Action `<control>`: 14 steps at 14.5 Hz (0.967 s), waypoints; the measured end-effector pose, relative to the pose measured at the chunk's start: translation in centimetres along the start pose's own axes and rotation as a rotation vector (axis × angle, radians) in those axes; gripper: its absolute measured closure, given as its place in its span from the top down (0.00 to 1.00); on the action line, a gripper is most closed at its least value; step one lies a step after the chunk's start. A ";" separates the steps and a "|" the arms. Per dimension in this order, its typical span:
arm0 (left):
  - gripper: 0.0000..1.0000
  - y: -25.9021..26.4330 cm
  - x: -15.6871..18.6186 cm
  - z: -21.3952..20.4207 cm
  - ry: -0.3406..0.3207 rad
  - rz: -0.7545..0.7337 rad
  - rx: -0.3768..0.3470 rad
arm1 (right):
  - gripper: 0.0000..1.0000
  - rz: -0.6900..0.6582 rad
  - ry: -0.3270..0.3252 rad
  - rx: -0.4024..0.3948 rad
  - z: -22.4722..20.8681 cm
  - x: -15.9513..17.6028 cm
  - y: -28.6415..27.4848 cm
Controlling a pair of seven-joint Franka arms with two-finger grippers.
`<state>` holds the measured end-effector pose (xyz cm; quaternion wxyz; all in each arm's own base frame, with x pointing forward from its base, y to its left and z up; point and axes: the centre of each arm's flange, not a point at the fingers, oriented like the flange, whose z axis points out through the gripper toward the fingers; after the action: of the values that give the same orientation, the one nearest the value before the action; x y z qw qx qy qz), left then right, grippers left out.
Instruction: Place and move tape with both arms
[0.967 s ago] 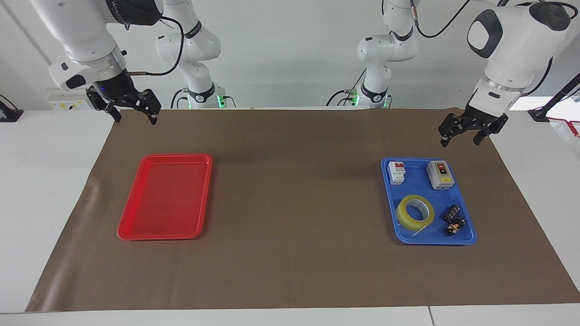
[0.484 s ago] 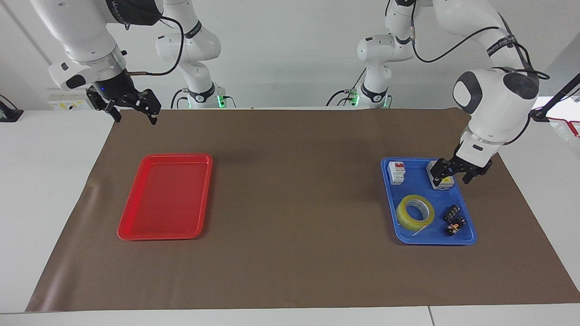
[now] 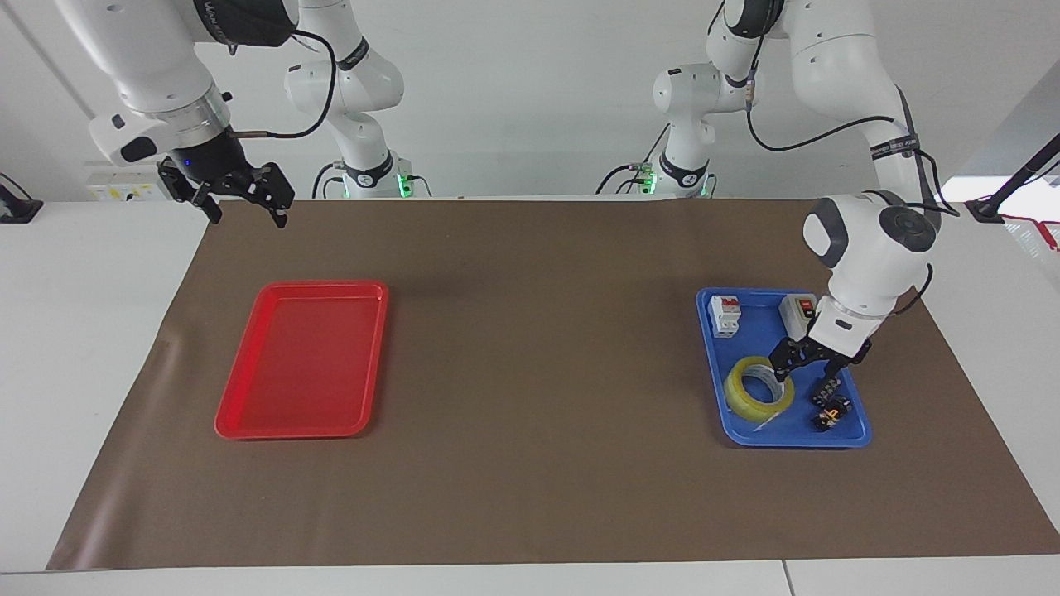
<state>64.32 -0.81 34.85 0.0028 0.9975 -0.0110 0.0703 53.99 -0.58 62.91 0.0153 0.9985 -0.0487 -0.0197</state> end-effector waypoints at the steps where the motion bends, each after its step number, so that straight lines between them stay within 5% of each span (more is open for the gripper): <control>1: 1.00 0.0 0.0 0.7 -0.007 0.000 -0.001 | 1.00 0.000 0.000 0.000 0.0 0.0 0.0; 4: 0.92 0.3 -0.6 2.5 -0.033 0.003 -0.003 | 1.00 0.000 0.000 0.000 0.0 0.0 0.0; 9: 0.22 0.8 -1.0 3.0 -0.049 -0.096 -0.003 | 1.00 0.000 0.000 0.000 0.0 0.0 0.0; 14: 0.21 0.9 -1.5 -1.2 -0.105 -0.100 0.005 | 1.00 0.000 0.000 0.000 0.0 0.0 0.0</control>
<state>62.65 -1.64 35.81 0.0033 0.9991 0.0389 0.0177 53.99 -0.58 62.91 0.0153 0.9985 -0.0487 -0.0197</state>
